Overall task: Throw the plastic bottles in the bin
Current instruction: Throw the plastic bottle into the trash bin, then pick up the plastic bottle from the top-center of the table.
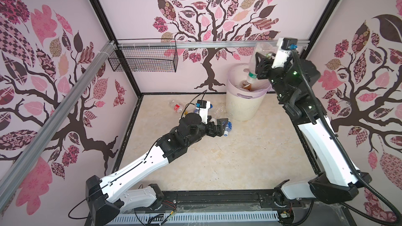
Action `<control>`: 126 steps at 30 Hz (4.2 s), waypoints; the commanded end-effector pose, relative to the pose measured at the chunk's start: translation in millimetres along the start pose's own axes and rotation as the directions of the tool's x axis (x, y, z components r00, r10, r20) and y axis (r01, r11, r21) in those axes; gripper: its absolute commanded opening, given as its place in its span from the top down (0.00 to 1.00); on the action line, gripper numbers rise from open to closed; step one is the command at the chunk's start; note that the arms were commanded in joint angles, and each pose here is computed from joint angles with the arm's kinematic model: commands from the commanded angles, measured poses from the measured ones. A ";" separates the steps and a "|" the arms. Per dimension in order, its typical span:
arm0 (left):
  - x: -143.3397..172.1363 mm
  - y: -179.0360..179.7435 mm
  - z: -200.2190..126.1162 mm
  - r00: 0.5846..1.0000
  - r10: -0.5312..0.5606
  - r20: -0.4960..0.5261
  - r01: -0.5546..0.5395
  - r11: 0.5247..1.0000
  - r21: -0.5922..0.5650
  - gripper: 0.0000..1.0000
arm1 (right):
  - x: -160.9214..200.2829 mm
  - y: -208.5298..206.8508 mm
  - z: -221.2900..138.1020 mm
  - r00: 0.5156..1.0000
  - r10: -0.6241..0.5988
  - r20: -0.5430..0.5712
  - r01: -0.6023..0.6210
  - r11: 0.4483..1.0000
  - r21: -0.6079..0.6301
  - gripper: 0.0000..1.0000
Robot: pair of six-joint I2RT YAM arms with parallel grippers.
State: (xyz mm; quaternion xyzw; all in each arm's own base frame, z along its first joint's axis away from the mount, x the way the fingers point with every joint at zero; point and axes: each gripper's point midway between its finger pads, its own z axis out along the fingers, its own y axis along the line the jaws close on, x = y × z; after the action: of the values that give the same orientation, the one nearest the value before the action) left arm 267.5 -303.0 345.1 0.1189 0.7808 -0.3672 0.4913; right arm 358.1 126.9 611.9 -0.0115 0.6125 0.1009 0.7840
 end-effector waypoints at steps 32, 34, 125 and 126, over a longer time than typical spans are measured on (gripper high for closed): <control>17.3 35.4 -4.7 0.996 -0.083 -0.036 0.082 0.996 -0.026 0.02 | 120.4 -63.6 90.9 0.960 0.159 -0.231 -0.108 0.970 0.217 0.01; 21.2 38.3 -4.4 0.994 -0.094 -0.047 0.092 0.995 -0.039 0.02 | 121.5 -62.6 86.1 0.957 0.166 -0.237 -0.116 0.971 0.209 0.00; 209.6 134.6 187.2 0.833 -0.185 -0.522 -0.013 0.936 -0.352 0.76 | 347.4 -54.9 -139.3 0.614 0.442 -0.654 -0.406 0.887 0.218 0.00; 209.0 133.2 183.6 0.832 -0.187 -0.523 -0.008 0.937 -0.348 0.76 | 346.7 -54.3 -138.6 0.613 0.443 -0.654 -0.409 0.886 0.217 0.00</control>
State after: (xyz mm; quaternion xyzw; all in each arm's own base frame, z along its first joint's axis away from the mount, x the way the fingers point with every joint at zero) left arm 366.9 -371.8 37.6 0.0911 0.9531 -0.1798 0.2259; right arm 314.2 102.4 228.8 0.1169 0.8518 0.2474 0.4468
